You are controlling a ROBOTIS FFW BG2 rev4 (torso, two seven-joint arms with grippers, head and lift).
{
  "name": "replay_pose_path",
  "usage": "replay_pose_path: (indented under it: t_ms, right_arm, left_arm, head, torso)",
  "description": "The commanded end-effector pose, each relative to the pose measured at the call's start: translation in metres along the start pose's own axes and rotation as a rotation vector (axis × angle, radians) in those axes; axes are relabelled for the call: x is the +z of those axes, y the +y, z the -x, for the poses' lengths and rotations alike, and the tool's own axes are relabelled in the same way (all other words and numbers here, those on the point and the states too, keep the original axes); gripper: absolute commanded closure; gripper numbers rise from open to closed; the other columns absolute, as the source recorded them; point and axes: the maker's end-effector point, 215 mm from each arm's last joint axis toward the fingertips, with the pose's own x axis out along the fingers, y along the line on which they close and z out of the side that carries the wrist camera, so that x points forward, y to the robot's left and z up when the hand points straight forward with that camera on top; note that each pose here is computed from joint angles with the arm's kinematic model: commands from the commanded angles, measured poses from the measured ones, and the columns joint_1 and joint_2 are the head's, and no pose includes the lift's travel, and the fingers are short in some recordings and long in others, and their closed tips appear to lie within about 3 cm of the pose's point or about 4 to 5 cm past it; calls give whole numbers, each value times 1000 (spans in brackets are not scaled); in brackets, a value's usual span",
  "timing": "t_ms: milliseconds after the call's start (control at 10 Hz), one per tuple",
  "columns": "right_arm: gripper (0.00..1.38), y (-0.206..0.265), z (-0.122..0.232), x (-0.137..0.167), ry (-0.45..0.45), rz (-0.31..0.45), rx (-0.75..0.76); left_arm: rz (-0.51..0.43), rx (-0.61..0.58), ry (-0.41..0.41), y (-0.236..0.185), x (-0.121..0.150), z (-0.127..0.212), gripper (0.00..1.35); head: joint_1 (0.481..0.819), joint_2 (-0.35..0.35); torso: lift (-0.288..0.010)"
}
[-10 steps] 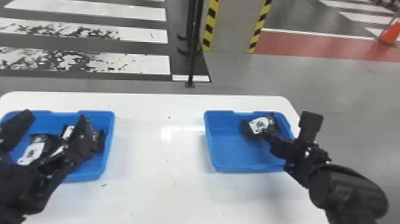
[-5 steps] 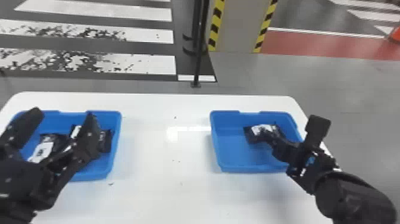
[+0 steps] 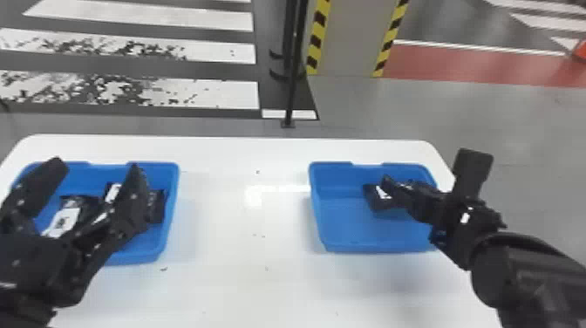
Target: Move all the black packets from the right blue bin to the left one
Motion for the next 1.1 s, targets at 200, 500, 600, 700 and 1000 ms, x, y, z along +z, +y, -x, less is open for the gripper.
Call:
replay_pose_path:
  t_ms: [200,500,600,700,1000]
  right_arm:
    - [200,-37,-28,-7,112,49,-90]
    - [196,-32,-47,-8,137,60,-58]
    - [196,-29,-50,-11,144,48,-49]
    - [200,-27,-51,-17,155,47,-47]
    - [202,-35,-57,-33,195,31,-60]
  left_arm:
    - [10,-2,6,-1,-4,0,222]
    - [12,-8,9,-3,-6,0,222]
    - [12,-9,4,-3,-5,-1,222]
    - [12,-8,6,-3,-6,-1,222]
    - [14,-7,16,-1,-11,0,222]
  head:
    - [695,-190]
    - [695,-211]
    - [695,-206]
    - [695,-202]
    - [695,-199]
  torso:
    - [-140]
    - [-140]
    - [-140]
    - [-140]
    - [-140]
